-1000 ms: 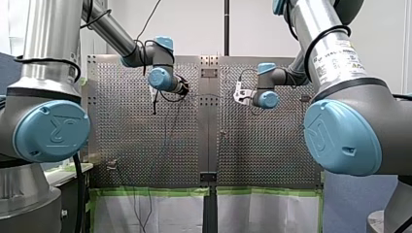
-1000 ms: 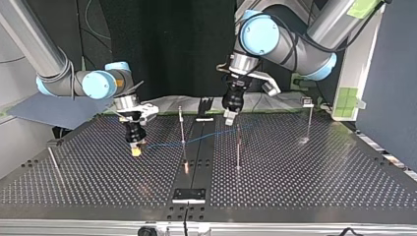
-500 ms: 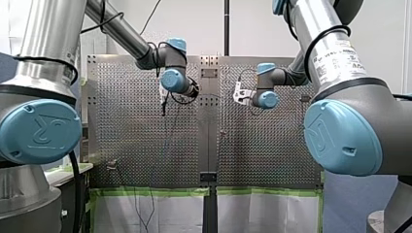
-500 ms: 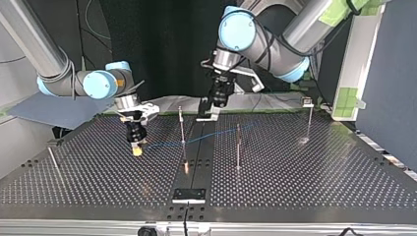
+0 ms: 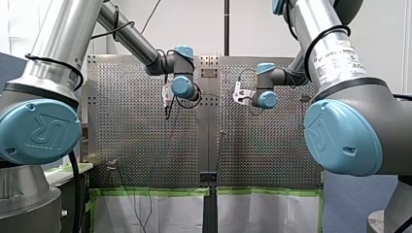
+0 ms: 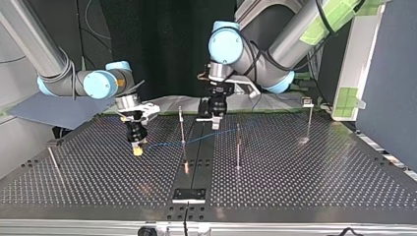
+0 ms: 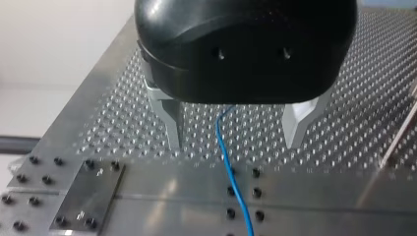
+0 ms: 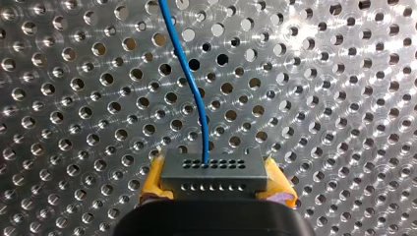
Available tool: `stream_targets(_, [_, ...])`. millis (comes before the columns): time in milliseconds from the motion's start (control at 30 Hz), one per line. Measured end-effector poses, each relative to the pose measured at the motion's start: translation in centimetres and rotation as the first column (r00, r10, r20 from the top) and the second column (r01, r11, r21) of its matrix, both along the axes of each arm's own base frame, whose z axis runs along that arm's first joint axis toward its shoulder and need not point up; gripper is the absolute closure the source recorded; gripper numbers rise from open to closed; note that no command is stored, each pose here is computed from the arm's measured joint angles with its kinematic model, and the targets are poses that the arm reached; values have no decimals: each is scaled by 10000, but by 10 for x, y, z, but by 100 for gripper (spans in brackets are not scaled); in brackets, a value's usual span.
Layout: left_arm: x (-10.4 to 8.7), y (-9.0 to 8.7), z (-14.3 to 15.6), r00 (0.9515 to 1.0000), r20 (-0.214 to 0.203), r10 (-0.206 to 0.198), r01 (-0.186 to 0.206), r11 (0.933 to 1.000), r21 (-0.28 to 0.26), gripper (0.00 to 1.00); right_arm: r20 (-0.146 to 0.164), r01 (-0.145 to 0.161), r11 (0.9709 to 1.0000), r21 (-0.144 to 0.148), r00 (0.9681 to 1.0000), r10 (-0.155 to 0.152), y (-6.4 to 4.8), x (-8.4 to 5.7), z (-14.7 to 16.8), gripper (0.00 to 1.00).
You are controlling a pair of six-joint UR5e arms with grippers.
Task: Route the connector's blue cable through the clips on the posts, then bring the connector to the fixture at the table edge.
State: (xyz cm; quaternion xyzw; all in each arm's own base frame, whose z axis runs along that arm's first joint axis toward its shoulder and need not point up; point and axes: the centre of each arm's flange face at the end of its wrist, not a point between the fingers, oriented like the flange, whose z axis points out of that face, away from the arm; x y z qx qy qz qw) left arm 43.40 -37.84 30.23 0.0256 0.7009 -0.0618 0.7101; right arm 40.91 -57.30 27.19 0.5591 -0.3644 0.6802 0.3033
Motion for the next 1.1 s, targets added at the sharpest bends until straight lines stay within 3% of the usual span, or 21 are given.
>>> stream_targets(233, [6,10,0,9976,29,694,-694,9976,-22,0,-7,-1,10000,18,10000,1,0,0,0,100])
stream_targets(533, [13,12,-14,9880,-85,1540,-1540,9881,37,0,-10,1,10000,25,10000,-1,0,0,0,100])
stream_targets(800, [20,7,-4,9863,138,1646,-1644,9863,-161,0,-11,9,10000,25,10000,-9,0,0,0,100])
stream_targets(1100, [25,-1,7,9881,249,1517,-1510,9881,-276,0,-10,16,10000,25,10000,-16,0,-1,0,100])
